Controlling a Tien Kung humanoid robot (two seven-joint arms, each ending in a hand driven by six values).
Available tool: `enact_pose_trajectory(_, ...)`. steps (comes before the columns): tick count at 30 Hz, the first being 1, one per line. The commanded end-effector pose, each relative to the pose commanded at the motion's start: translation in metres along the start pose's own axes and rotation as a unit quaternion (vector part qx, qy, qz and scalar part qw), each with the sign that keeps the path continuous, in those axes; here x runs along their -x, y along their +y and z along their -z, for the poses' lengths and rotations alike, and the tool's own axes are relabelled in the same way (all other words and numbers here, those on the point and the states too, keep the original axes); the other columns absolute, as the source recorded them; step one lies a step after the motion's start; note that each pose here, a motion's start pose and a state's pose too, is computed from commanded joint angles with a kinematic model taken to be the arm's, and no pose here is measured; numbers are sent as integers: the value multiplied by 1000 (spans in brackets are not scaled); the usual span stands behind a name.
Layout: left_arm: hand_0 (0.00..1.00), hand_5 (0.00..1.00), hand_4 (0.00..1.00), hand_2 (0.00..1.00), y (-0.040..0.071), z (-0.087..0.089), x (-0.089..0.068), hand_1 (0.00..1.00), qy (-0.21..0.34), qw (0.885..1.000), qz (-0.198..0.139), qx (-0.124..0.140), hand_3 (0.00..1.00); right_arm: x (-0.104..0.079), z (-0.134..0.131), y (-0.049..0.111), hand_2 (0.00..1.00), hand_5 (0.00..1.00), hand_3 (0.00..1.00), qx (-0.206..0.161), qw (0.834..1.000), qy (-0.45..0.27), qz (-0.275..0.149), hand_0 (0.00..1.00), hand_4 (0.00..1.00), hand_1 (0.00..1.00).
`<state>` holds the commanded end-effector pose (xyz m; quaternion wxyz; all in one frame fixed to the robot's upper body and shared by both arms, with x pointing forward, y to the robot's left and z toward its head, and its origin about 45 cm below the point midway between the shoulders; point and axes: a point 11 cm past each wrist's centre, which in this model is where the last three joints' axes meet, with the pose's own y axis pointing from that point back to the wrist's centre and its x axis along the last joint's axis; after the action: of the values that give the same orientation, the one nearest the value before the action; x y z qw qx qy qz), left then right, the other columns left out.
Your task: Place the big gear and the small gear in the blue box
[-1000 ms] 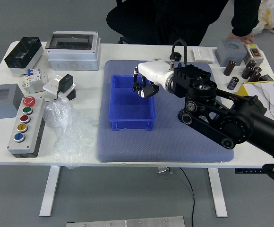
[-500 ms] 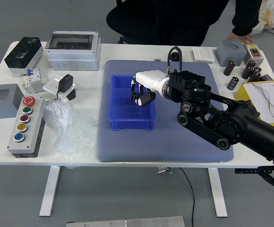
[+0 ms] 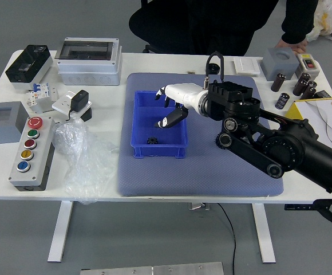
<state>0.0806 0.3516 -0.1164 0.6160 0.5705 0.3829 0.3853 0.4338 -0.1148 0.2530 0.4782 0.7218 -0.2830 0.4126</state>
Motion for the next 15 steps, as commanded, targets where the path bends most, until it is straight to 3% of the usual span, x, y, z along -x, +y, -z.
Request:
enact_pose_trajectory(5, 859, 372, 594, 826, 0, 1, -2, 827, 5, 1000, -2, 1, 773, -13, -21, 13, 722, 495, 907, 18, 1000, 11, -21, 496, 893, 543)
enact_pose_trajectory(7, 859, 371, 594, 826, 1, 1, -3, 827, 8, 1000, -3, 2, 774, -14, -37, 21, 692, 498, 861, 32, 999, 20, -25, 479, 886, 533)
enact_pose_trajectory(15, 859, 372, 594, 826, 2, -2, -6, 827, 13, 1000, -6, 8, 774, 2, -88, 38, 685, 492, 851, 82, 996, 41, -13, 471, 880, 529)
